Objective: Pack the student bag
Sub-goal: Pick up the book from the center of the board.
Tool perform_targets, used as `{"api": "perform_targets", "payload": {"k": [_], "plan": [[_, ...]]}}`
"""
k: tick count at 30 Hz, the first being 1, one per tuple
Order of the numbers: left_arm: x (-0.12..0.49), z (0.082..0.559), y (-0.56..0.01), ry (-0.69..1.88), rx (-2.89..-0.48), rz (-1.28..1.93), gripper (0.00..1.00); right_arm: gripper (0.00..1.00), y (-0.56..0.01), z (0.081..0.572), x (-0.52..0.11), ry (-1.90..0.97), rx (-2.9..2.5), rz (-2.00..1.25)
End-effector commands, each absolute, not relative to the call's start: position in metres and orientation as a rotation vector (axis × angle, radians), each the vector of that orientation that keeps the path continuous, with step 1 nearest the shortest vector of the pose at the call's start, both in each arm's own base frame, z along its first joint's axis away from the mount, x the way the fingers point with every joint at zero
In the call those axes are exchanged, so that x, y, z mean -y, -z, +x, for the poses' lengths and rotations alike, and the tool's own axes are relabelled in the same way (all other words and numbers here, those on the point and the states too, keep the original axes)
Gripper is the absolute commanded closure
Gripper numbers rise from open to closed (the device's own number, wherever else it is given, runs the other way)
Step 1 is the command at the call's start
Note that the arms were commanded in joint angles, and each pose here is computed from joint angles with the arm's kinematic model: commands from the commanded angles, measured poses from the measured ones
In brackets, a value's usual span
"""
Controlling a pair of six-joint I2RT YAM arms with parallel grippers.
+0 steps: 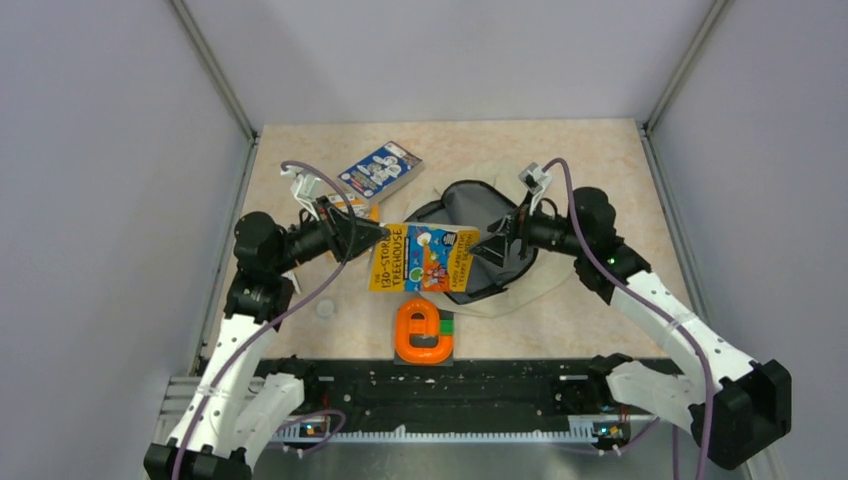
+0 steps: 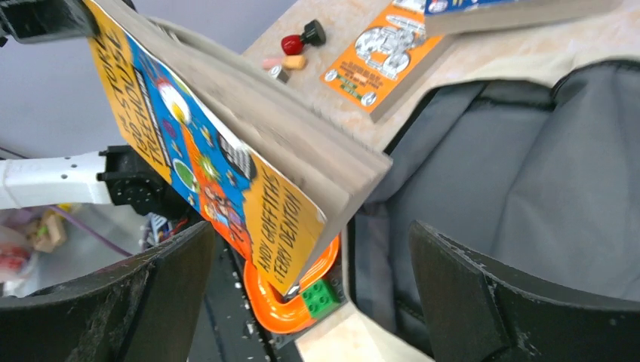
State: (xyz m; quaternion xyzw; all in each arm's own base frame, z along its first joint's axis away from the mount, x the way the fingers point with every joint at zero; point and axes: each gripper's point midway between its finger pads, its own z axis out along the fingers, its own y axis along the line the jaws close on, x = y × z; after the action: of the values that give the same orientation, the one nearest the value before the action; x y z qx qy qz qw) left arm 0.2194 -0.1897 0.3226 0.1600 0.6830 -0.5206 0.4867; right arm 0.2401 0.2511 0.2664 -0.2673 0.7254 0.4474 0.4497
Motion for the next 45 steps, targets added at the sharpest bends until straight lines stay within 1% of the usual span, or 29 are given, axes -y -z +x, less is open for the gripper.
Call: {"api": "perform_targets", "payload": {"k": [1, 7, 17, 20, 23, 25, 31, 32, 33, 34, 35, 36, 37, 39, 45], "plan": [[0.189, 0.209, -0.376, 1.277, -1.442, 0.414, 1.00, 0.03, -0.284, 0.231, -0.257, -1.238, -1.691, -0.567], [0.188, 0.192, -0.402, 1.298, -1.337, 0.436, 1.00, 0.03, -0.287, 0.212, -0.270, -1.446, -1.610, -0.583], [0.187, 0.175, -0.427, 1.351, -1.241, 0.445, 1.00, 0.04, -0.317, 0.197, -0.281, -1.541, -1.478, -0.686], [0.186, 0.177, -0.427, 1.350, -1.239, 0.431, 1.00, 0.07, -0.330, 0.187, -0.283, -1.601, -1.414, -0.717], [0.187, 0.177, -0.426, 1.355, -1.243, 0.432, 1.00, 0.19, -0.340, 0.179, -0.283, -1.640, -1.366, -0.732], [0.187, 0.177, -0.426, 1.356, -1.240, 0.432, 1.00, 0.33, -0.343, 0.178, -0.282, -1.645, -1.357, -0.733], [0.188, 0.182, -0.415, 1.346, -1.269, 0.438, 1.00, 0.92, -0.351, 0.180, -0.280, -1.624, -1.356, -0.700], [0.188, 0.184, -0.410, 1.335, -1.294, 0.441, 0.92, 1.00, -0.354, 0.181, -0.279, -1.611, -1.354, -0.691], [0.188, 0.186, -0.406, 1.313, -1.305, 0.455, 0.83, 1.00, -0.354, 0.183, -0.279, -1.601, -1.362, -0.682], [0.188, 0.189, -0.400, 1.290, -1.336, 0.455, 0.62, 1.00, -0.357, 0.183, -0.278, -1.591, -1.356, -0.679], [0.187, 0.194, -0.392, 1.268, -1.377, 0.444, 0.38, 1.00, -0.359, 0.182, -0.276, -1.577, -1.351, -0.677], [0.186, 0.197, -0.385, 1.249, -1.412, 0.434, 0.27, 1.00, -0.361, 0.182, -0.275, -1.566, -1.348, -0.675], [0.185, 0.199, -0.376, 1.229, -1.451, 0.423, 0.21, 1.00, -0.364, 0.180, -0.274, -1.558, -1.338, -0.680], [0.182, 0.203, -0.364, 1.193, -1.495, 0.409, 0.16, 1.00, -0.368, 0.177, -0.272, -1.547, -1.331, -0.691], [0.178, 0.205, -0.345, 1.149, -1.559, 0.400, 0.12, 1.00, -0.374, 0.168, -0.269, -1.539, -1.316, -0.720]]}}
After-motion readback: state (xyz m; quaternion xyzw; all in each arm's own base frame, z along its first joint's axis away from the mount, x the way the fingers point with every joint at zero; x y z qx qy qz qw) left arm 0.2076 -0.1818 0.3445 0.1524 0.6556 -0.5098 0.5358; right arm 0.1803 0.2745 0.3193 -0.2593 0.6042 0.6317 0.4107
